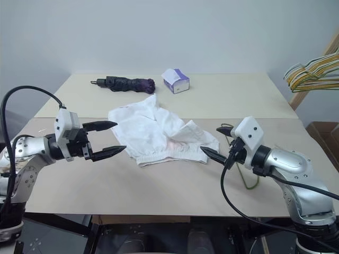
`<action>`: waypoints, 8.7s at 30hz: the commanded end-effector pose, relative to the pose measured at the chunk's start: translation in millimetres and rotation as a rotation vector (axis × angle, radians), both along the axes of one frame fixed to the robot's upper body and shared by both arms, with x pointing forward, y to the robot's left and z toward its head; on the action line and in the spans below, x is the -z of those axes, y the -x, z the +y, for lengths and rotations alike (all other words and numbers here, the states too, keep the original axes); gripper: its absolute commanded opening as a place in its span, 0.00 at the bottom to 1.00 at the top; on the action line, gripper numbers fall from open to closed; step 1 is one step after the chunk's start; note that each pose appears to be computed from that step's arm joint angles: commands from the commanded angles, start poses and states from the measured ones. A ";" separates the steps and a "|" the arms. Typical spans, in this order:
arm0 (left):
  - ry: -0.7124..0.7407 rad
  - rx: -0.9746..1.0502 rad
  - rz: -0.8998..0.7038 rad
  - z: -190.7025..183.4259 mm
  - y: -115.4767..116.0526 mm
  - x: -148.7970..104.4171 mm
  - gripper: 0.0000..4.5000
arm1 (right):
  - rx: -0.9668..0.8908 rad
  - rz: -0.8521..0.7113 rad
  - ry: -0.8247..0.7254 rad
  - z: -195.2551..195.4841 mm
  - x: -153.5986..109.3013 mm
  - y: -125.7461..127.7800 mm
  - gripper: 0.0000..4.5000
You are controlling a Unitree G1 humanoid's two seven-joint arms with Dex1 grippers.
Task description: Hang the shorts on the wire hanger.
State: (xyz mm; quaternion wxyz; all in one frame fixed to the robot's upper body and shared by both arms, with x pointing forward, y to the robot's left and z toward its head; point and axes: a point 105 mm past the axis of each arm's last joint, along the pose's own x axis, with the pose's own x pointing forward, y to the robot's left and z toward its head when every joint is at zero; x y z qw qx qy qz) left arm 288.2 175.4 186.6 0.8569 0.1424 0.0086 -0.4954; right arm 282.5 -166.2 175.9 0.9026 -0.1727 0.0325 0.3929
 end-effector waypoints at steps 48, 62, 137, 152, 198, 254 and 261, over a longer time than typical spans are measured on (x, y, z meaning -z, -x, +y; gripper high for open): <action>0.033 -0.106 -0.138 10.4 8.5 -2.6 1.00 | -0.171 -0.056 0.537 221.0 95.0 -51.2 0.02; -0.008 -0.055 -0.140 7.2 0.4 7.8 1.00 | -0.534 -0.051 0.543 82.1 45.4 22.6 0.01; -1.017 0.180 -0.132 52.5 -3.0 124.7 1.00 | -0.189 0.096 0.805 80.8 66.2 23.1 0.00; -1.026 0.100 -0.193 52.0 -37.2 126.7 0.14 | -0.164 0.079 0.789 76.4 59.7 20.7 0.00; -0.238 -0.635 -1.010 97.8 -99.8 -198.0 0.01 | 0.198 -1.321 0.552 70.6 -168.5 -153.3 0.00; -0.079 0.230 0.105 33.5 56.7 -30.4 1.00 | -0.310 0.003 0.340 -23.0 26.0 21.3 1.00; 0.048 0.201 0.096 -3.2 34.8 -25.9 1.00 | 0.153 0.117 0.382 -66.8 34.9 -12.4 1.00</action>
